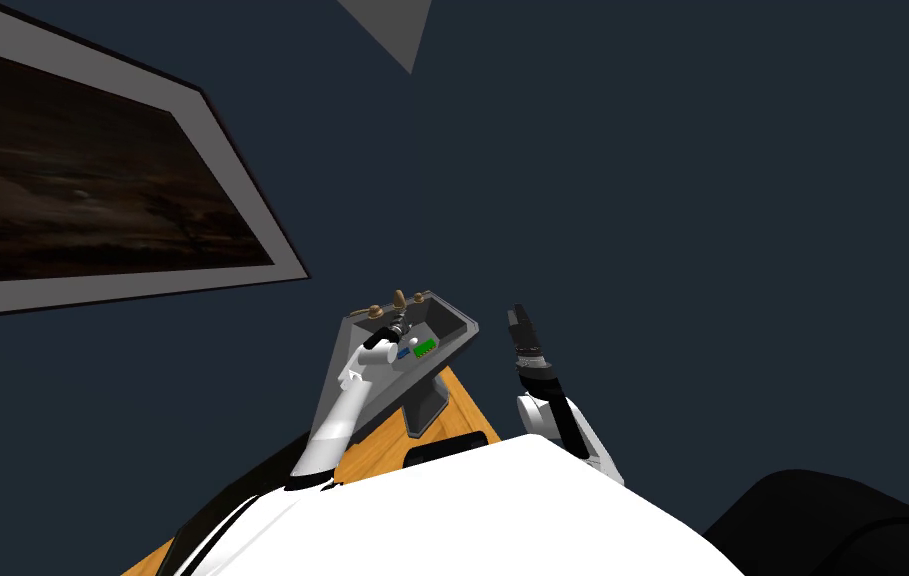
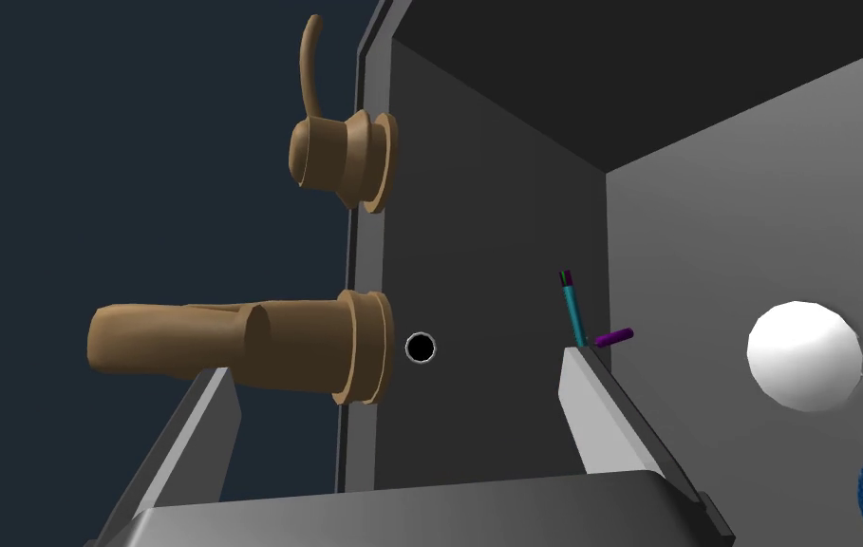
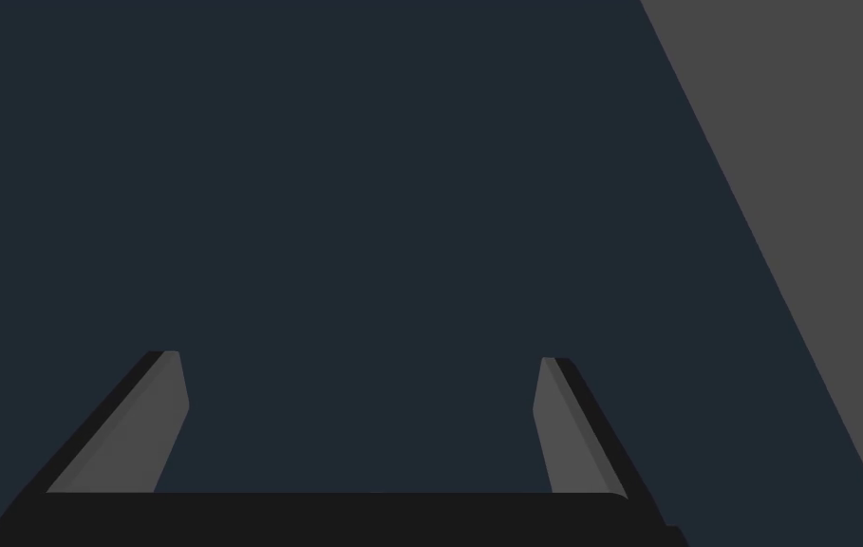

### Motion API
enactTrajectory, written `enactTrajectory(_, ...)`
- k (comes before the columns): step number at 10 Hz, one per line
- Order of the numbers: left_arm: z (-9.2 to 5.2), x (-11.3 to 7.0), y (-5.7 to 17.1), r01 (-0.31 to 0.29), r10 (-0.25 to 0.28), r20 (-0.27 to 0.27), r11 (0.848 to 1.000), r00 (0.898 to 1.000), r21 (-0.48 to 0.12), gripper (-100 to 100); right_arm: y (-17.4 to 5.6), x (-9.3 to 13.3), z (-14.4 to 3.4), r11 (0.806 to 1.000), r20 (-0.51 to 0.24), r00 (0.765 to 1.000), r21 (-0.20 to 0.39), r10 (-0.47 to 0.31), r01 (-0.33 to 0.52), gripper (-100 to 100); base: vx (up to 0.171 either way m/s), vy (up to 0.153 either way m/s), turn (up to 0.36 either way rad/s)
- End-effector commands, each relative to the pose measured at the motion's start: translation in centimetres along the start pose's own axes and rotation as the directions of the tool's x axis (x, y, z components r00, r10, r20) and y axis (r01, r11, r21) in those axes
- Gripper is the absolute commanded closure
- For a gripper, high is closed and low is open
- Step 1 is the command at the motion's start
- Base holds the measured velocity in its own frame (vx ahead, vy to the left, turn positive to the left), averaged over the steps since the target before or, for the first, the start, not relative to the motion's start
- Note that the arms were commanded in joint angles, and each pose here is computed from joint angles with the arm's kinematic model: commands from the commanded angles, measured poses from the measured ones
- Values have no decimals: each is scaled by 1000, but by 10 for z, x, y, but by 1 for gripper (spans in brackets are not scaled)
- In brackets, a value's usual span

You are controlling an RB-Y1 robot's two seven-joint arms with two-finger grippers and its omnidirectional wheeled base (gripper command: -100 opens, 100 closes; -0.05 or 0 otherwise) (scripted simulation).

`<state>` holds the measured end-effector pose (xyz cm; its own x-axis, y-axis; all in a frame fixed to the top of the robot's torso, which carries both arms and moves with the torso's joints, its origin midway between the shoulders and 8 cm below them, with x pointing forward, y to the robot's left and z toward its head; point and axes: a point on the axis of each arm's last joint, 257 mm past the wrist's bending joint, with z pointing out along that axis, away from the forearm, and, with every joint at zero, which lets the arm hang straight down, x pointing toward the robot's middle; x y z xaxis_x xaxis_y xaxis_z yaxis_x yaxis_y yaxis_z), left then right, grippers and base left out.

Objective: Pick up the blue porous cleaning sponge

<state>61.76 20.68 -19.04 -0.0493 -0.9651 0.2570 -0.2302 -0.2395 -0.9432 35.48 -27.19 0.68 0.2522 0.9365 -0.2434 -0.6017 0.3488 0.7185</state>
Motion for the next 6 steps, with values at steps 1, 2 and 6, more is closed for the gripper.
enactTrajectory(1, 7, -1, 3, -7, 7, 9, 1000, 1000, -25, -100, 0, 0, 0, 1000, 0, 1000, 0, 0, 0, 0, 0, 0, 0)
enactTrajectory(2, 10, -2, 4, -9, 9, 13, 999, 1000, -38, -100, 0, 0, 0, 1000, 0, 1000, 0, 0, 0, 0, -6, -4, -19)
enactTrajectory(6, 27, -5, 12, -15, 20, 37, 993, 999, -114, -100, 0, 0, 0, 1000, 0, 1000, 0, 0, 0, 0, -2, -2, -8)
